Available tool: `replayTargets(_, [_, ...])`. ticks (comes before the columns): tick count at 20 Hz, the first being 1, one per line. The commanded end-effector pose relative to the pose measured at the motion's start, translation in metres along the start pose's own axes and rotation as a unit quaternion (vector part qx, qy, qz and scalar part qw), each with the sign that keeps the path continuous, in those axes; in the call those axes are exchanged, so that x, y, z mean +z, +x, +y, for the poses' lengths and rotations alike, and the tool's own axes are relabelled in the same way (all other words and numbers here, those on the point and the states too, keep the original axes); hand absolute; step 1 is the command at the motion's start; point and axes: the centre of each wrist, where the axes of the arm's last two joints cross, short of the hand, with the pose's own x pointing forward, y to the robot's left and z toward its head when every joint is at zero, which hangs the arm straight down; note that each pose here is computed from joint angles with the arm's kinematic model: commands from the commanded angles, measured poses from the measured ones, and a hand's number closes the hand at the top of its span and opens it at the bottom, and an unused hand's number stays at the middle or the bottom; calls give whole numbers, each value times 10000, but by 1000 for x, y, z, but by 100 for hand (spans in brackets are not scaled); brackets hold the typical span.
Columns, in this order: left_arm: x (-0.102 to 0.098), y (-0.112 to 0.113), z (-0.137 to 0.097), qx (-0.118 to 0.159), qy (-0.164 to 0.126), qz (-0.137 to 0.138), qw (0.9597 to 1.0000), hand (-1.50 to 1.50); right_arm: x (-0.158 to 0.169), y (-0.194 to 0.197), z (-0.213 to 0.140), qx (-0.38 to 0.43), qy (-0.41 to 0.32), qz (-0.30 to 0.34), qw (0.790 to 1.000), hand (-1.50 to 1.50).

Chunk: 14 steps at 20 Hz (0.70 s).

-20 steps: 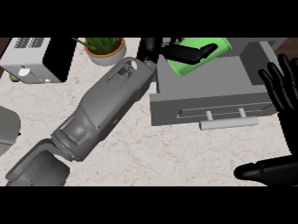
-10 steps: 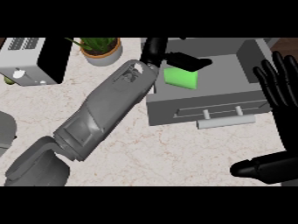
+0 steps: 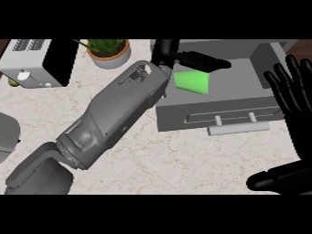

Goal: Pick up the cup, place it into the drawer and close the drawer

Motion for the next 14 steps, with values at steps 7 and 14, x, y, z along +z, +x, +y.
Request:
replayTargets(7, [5,7,11,1047,141,-43,9944,-150,10,20,-29,198,248,100,9994,150])
replayTargets(14, [15,11,67,1308,688,-145,9889,-150,17,42,-26,1396,877,420,9854,150])
